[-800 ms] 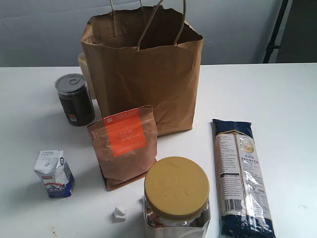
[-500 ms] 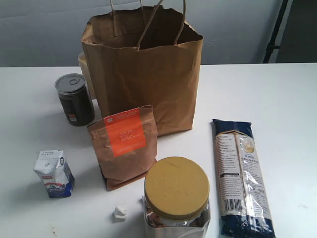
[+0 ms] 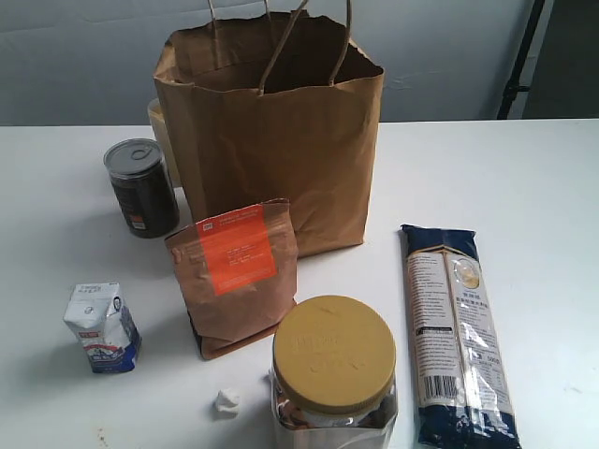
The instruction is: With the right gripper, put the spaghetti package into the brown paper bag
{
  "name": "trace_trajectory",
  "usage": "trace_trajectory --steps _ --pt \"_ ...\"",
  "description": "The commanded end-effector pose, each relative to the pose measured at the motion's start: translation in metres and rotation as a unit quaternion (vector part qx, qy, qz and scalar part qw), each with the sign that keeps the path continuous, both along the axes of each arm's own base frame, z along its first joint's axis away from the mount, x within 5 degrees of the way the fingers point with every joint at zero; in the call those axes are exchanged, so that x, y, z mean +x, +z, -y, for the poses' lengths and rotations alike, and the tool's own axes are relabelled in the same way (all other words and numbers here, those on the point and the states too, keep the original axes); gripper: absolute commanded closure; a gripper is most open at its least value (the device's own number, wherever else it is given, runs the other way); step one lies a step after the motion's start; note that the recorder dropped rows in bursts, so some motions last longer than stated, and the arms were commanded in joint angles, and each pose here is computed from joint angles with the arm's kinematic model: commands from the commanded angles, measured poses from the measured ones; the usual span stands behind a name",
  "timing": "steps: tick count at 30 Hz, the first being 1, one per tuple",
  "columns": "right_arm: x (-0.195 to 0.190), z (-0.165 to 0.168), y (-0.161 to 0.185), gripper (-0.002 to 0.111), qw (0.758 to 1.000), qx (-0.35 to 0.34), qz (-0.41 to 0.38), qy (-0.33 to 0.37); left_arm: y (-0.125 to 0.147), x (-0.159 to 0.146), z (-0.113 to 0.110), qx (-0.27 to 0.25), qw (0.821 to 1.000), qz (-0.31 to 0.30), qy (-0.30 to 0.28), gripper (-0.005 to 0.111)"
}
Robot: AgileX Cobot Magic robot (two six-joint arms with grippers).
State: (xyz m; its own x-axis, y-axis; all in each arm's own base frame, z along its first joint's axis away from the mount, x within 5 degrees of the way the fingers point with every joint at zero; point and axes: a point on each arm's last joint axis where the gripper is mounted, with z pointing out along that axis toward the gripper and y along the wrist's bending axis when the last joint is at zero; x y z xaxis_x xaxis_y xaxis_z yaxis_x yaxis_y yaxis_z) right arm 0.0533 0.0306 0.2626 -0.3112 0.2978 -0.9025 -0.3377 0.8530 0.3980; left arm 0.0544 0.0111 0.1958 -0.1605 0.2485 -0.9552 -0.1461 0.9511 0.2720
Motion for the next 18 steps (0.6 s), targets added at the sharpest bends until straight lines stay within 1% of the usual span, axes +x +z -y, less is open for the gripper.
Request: trace_trajectory --steps 1,3,6,8,9,11,12,13,14,15,16,17,18 --pt "0.021 -0.012 0.013 0.108 0.992 -0.076 -0.091 0.042 -0.002 0.000 0.000 -0.004 1.000 -0.002 -0.001 0.107" --pt "0.036 -0.018 0.016 0.108 0.982 -0.106 -0.145 0.060 -0.002 0.000 0.000 -0.004 1.000 -0.002 -0.001 0.107" --pt "0.067 -0.025 0.010 0.108 0.951 -0.169 -0.249 0.076 -0.002 0.000 0.000 -0.004 1.000 -0.002 -0.001 0.107" --pt "0.083 -0.033 0.001 0.099 0.929 -0.194 -0.303 0.087 -0.002 0.000 0.000 -0.004 1.000 -0.002 -0.001 0.107" --pt "0.090 -0.038 -0.003 0.091 0.919 -0.206 -0.323 0.093 -0.002 0.000 0.000 -0.004 1.000 -0.002 -0.001 0.107" --pt "0.102 -0.048 -0.012 0.073 0.903 -0.222 -0.355 0.101 -0.002 0.000 0.000 -0.004 1.000 -0.002 -0.001 0.107" --pt "0.109 -0.055 -0.017 0.059 0.895 -0.225 -0.372 0.101 -0.002 0.000 0.000 -0.004 1.000 -0.002 -0.001 0.107" --pt "0.120 -0.065 -0.027 0.033 0.882 -0.227 -0.404 0.089 -0.002 0.000 0.000 -0.004 1.000 -0.002 -0.001 0.107" --pt "0.134 -0.076 -0.039 0.018 0.869 -0.243 -0.423 0.084 -0.002 0.000 0.000 -0.004 1.000 -0.002 -0.001 0.107" --pt "0.140 -0.081 -0.045 0.016 0.863 -0.250 -0.431 0.085 -0.002 0.000 0.000 -0.004 1.000 -0.002 -0.001 0.107" --pt "0.151 -0.094 -0.056 0.016 0.854 -0.259 -0.441 0.094 -0.002 0.000 0.000 -0.004 1.000 -0.002 -0.001 0.107" --pt "0.155 -0.099 -0.059 0.016 0.852 -0.261 -0.444 0.096 -0.002 0.000 0.000 -0.004 1.000 -0.002 -0.001 0.107" --pt "0.165 -0.112 -0.068 0.016 0.847 -0.264 -0.451 0.100 -0.002 0.000 0.000 -0.004 1.000 -0.002 -0.001 0.107"
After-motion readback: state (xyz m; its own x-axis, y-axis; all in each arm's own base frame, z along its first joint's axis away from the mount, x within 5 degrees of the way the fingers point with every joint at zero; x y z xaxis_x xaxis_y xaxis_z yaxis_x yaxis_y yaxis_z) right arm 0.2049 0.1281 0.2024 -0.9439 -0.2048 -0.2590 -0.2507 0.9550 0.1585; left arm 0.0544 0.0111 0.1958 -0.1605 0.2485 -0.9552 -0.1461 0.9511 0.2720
